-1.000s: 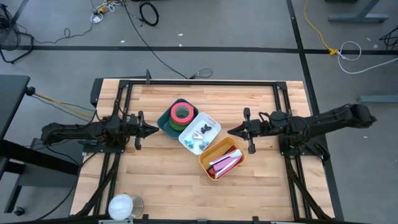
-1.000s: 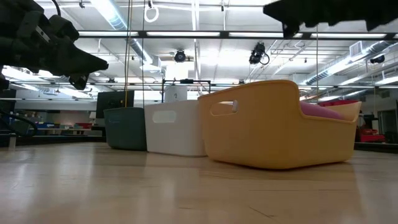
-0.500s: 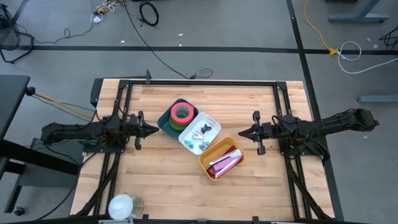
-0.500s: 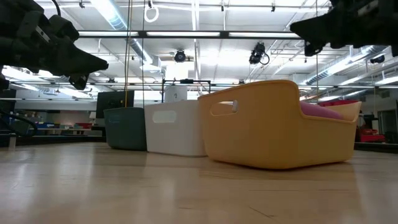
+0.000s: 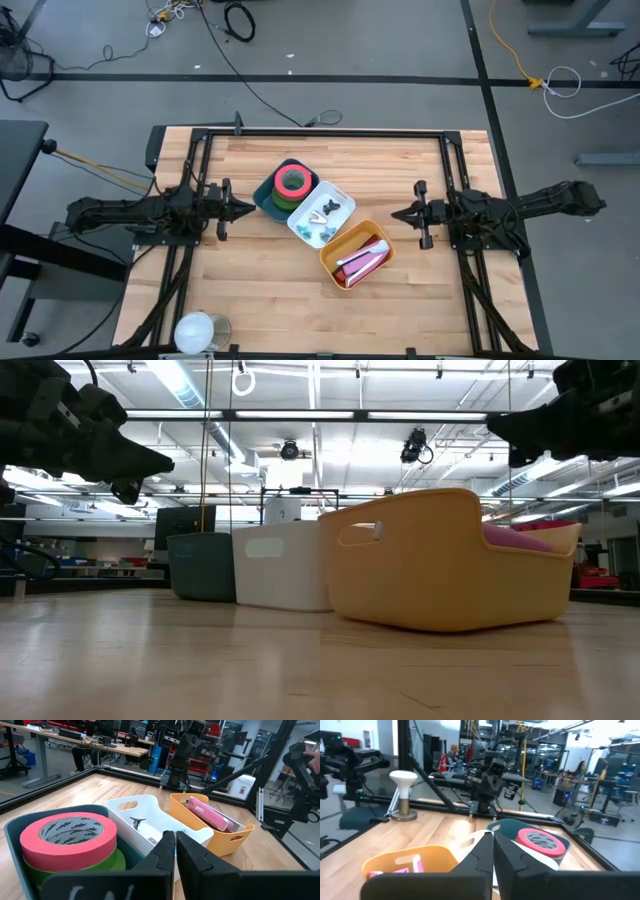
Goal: Pick and place Stapler, Stapler remover, tape
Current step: Return to Home Position
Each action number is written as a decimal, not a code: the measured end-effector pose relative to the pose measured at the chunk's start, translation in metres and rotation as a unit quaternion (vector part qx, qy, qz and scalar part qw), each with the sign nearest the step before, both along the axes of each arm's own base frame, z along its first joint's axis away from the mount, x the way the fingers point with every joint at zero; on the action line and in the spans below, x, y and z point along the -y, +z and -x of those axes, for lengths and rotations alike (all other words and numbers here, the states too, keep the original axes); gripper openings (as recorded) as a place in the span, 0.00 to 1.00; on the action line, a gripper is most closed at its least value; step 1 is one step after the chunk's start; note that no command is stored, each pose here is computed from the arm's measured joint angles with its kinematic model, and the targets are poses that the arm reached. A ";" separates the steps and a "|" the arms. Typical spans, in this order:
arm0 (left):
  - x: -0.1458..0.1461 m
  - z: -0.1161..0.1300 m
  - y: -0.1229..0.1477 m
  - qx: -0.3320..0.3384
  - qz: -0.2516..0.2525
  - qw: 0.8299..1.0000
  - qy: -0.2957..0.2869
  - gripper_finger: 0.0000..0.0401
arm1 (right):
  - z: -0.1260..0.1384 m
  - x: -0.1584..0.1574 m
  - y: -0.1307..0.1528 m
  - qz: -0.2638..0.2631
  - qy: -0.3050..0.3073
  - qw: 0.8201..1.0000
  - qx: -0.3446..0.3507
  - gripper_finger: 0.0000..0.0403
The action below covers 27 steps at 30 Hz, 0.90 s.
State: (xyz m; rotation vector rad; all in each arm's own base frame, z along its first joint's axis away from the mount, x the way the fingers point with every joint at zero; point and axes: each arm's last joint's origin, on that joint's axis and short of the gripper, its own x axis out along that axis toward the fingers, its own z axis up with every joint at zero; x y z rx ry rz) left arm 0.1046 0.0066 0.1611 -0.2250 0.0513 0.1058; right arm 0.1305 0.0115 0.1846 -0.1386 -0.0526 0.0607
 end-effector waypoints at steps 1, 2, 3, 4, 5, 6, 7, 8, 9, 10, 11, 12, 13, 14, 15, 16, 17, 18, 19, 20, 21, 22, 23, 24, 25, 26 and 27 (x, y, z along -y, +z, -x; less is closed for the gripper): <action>0.000 0.000 0.000 0.000 0.000 1.000 0.000 0.05 | 0.001 0.000 -0.001 -0.001 -0.004 1.000 0.002 0.03; 0.000 0.000 0.000 0.000 0.000 1.000 0.000 0.05 | 0.002 0.001 -0.002 -0.001 -0.008 1.000 0.004 0.03; 0.000 0.000 0.000 0.000 0.000 1.000 0.000 0.05 | 0.003 0.001 -0.003 -0.002 -0.010 1.000 0.005 0.03; 0.000 0.000 0.000 0.000 0.000 1.000 0.000 0.05 | 0.004 0.001 -0.004 -0.002 -0.013 1.000 0.007 0.03; 0.000 0.000 0.000 0.000 0.000 1.000 0.000 0.05 | 0.005 0.001 -0.004 -0.003 -0.016 1.000 0.009 0.03; 0.000 0.000 0.000 0.000 0.000 1.000 0.000 0.05 | 0.005 0.002 -0.005 -0.003 -0.020 1.000 0.011 0.03; 0.000 0.000 0.000 0.000 0.000 1.000 0.000 0.05 | 0.006 0.002 -0.006 -0.003 -0.020 1.000 0.012 0.03; 0.000 0.000 0.000 0.000 0.000 1.000 0.000 0.05 | 0.007 0.002 -0.007 -0.003 -0.020 1.000 0.014 0.03; 0.000 0.000 0.000 0.000 0.000 1.000 0.000 0.05 | 0.008 0.002 -0.007 -0.003 -0.020 1.000 0.015 0.03; 0.000 0.000 0.000 0.000 0.000 1.000 0.000 0.05 | 0.009 0.002 -0.007 -0.003 -0.020 1.000 0.015 0.03; 0.000 0.000 0.000 0.000 0.000 1.000 0.000 0.05 | 0.010 0.002 -0.006 -0.004 -0.020 1.000 0.017 0.03; 0.000 0.000 0.000 0.000 0.000 1.000 0.000 0.05 | 0.011 0.002 -0.006 -0.004 -0.020 1.000 0.020 0.03; 0.000 0.000 0.000 0.000 0.000 1.000 0.000 0.05 | 0.012 0.002 -0.005 -0.003 -0.020 1.000 0.024 0.03; 0.000 0.000 0.000 0.000 0.000 1.000 0.000 0.05 | 0.013 0.002 -0.004 -0.001 -0.020 0.999 0.029 0.03; 0.000 0.000 0.000 0.000 0.000 1.000 0.000 0.05 | 0.014 0.003 -0.003 0.000 -0.021 0.999 0.034 0.03; 0.000 0.000 0.000 0.000 0.000 1.000 0.000 0.05 | 0.015 0.003 -0.002 -0.001 -0.022 0.999 0.037 0.03; 0.000 0.000 0.000 0.000 0.000 1.000 0.000 0.05 | 0.016 0.004 -0.002 -0.001 -0.024 0.999 0.038 0.03; 0.000 0.000 0.000 0.000 0.000 1.000 0.000 0.05 | 0.017 0.004 -0.002 -0.001 -0.027 0.999 0.038 0.03; 0.000 0.000 0.000 0.000 0.000 1.000 0.000 0.05 | 0.018 0.005 -0.002 -0.001 -0.030 0.999 0.037 0.03; 0.000 0.000 0.000 0.000 0.000 1.000 0.000 0.05 | 0.019 0.006 -0.003 0.000 -0.033 0.999 0.036 0.03; 0.000 0.000 0.000 0.000 0.000 1.000 0.000 0.05 | 0.020 0.006 -0.003 0.000 -0.036 0.999 0.034 0.03; 0.000 0.000 0.000 0.000 0.000 1.000 0.000 0.05 | 0.020 0.007 -0.004 0.000 -0.039 0.999 0.032 0.03; 0.000 0.000 0.000 0.000 0.000 1.000 0.000 0.05 | 0.021 0.008 -0.004 0.000 -0.041 0.999 0.029 0.03; 0.000 0.000 0.000 0.000 0.000 1.000 0.000 0.05 | 0.022 0.008 -0.005 0.000 -0.044 0.999 0.027 0.03; 0.000 0.000 0.000 0.000 0.000 1.000 0.000 0.05 | 0.022 0.009 -0.005 0.001 -0.046 0.999 0.025 0.03; 0.000 0.000 0.000 0.000 0.000 1.000 0.000 0.05 | 0.023 0.009 -0.006 0.001 -0.048 0.999 0.021 0.03; 0.000 0.000 0.000 0.000 0.000 1.000 0.000 0.05 | 0.023 0.010 -0.007 0.001 -0.050 0.999 0.016 0.03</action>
